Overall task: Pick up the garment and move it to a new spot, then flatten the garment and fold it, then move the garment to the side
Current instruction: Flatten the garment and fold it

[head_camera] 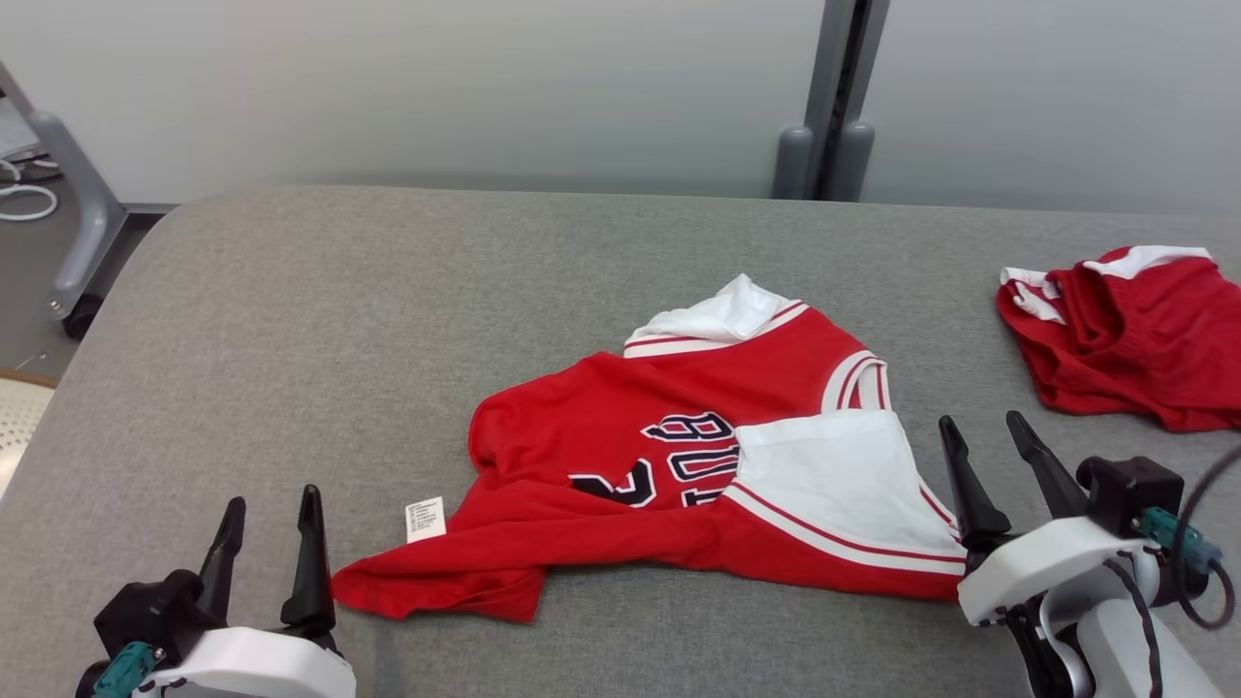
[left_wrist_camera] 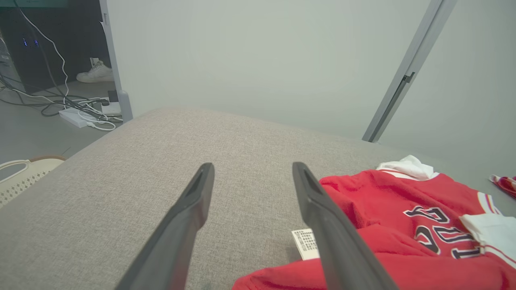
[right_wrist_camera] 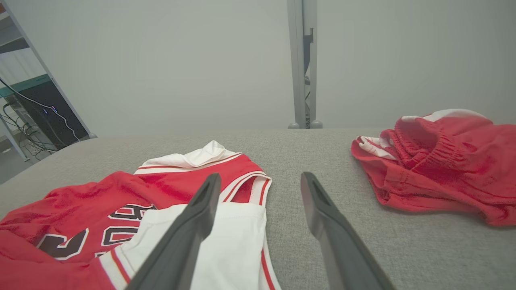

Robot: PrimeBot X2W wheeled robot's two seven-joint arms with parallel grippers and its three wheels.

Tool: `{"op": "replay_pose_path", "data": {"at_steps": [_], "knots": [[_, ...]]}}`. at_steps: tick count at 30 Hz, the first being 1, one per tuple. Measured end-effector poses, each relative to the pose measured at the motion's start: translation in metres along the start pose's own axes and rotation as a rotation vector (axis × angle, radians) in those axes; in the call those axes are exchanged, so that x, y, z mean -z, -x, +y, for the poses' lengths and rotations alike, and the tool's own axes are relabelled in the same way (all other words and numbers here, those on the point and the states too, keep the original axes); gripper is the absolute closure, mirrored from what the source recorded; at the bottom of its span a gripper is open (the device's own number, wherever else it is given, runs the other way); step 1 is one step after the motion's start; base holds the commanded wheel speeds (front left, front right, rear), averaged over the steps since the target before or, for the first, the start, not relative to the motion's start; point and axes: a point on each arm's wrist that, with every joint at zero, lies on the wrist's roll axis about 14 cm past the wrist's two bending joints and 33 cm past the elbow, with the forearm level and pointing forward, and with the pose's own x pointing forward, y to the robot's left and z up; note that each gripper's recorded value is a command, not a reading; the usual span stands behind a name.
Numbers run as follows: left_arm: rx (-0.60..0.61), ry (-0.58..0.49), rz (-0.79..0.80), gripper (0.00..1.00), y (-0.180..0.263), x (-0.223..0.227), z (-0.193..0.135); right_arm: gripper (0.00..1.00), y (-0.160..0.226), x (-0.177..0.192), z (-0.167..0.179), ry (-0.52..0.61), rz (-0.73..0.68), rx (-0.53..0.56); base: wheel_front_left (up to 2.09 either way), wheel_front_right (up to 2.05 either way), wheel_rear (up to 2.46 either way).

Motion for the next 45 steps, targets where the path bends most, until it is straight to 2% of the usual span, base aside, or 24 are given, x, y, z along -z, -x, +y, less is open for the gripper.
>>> {"op": "replay_pose_path", "data": {"at_steps": [5,12,21,29,30,31,32,34,36,39,40,42,45], "knots": [[-0.014,0.004,0.01,0.0,0.004,0.005,0.005,0.0,-0.019,0.022,0.004,0.002,0.101,-0.034,0.0,0.0,0.0],[-0.048,0.005,0.017,0.0,0.006,0.008,0.017,0.0,-0.042,0.049,0.015,-0.056,0.224,-0.062,0.0,0.0,0.0],[-0.085,0.006,0.029,0.0,0.006,0.013,0.028,0.0,-0.05,0.086,0.01,-0.106,0.404,-0.031,0.0,0.0,0.0],[-0.095,0.002,0.032,0.0,0.004,0.015,0.031,0.0,-0.055,0.091,0.009,-0.117,0.432,-0.015,0.0,0.0,0.0],[-0.094,0.002,0.032,0.0,0.004,0.015,0.031,0.05,-0.054,0.092,0.009,-0.117,0.431,-0.014,0.0,0.0,0.0],[-0.091,0.002,0.032,0.0,0.004,0.016,0.03,0.29,-0.054,0.092,0.008,-0.117,0.434,-0.012,0.0,0.0,0.0],[-0.091,0.003,0.032,0.0,0.003,0.016,0.03,0.59,-0.053,0.093,0.008,-0.118,0.436,-0.01,0.0,0.0,0.0],[-0.089,0.004,0.033,0.0,0.003,0.016,0.03,0.93,-0.051,0.093,0.007,-0.121,0.438,-0.007,0.0,0.0,0.0],[-0.084,0.0,0.034,0.0,0.003,0.017,0.029,0.95,-0.05,0.093,0.006,-0.118,0.433,-0.006,0.0,0.0,0.0],[-0.082,0.001,0.033,0.0,0.002,0.017,0.028,0.87,-0.05,0.09,0.004,-0.125,0.414,0.0,0.0,0.0,0.0],[-0.079,0.0,0.033,0.0,0.002,0.017,0.028,0.88,-0.05,0.089,0.003,-0.125,0.406,0.002,0.0,0.0,0.0],[-0.074,0.0,0.034,0.0,0.001,0.017,0.027,0.98,-0.051,0.086,0.001,-0.125,0.389,0.007,0.0,0.0,0.0],[-0.069,0.001,0.034,0.0,0.001,0.017,0.026,1.0,-0.052,0.08,-0.006,-0.117,0.356,0.019,0.0,0.0,0.0]]}}
